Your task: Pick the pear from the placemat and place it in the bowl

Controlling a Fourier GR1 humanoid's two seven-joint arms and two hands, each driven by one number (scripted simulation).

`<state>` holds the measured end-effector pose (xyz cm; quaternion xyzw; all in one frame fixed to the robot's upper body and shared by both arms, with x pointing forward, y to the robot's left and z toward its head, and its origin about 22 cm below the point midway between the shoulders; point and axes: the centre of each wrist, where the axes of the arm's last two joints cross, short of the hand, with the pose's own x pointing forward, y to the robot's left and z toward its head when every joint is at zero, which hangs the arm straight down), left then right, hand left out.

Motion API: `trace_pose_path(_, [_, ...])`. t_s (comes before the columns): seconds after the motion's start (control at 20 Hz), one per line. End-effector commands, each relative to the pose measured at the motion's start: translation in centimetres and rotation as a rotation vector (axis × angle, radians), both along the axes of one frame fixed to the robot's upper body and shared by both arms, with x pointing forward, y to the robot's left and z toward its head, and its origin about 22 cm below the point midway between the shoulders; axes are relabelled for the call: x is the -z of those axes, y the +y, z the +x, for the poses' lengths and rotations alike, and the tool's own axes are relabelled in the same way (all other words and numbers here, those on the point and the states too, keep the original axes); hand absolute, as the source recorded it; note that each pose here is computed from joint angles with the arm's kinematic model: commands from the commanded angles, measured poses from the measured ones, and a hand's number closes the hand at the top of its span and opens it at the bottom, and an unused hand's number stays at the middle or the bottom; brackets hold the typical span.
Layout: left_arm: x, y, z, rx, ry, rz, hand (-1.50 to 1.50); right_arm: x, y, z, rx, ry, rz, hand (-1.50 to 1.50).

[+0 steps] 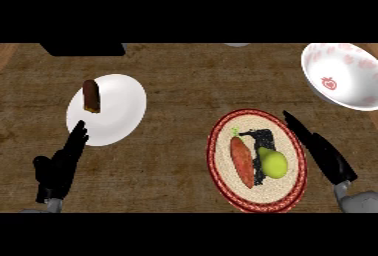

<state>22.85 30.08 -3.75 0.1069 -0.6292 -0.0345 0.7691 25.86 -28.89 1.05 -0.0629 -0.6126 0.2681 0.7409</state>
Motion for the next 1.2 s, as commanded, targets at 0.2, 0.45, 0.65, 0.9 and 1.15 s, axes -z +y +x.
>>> trace_pose_path(0.2, [-8.0,-0.5,5.7,0.038,-0.384,0.009,0.00,-0.2,12.8,-0.9,-0.576,0.192,0.500,-1.50])
trace_pose_path(0.45, [-10.7,2.1,6.7,-0.034,-0.433,-0.047,0.00,-4.0,14.3,-0.5,-0.460,-0.182,0.240,-1.50])
trace_pose_path(0.65, [-12.4,3.7,6.7,-0.041,-0.425,-0.047,0.00,-7.1,10.6,-2.3,-0.598,-0.221,0.193,-1.50])
trace_pose_path(0.9, [-11.7,2.7,6.2,-0.016,-0.415,-0.032,0.00,-12.8,7.7,-0.4,-0.655,-0.265,-0.053,-1.50])
trace_pose_path(1.15, [-11.3,2.9,7.0,-0.022,-0.422,-0.043,0.00,-19.7,6.5,1.7,-0.637,-0.227,-0.311,-1.50])
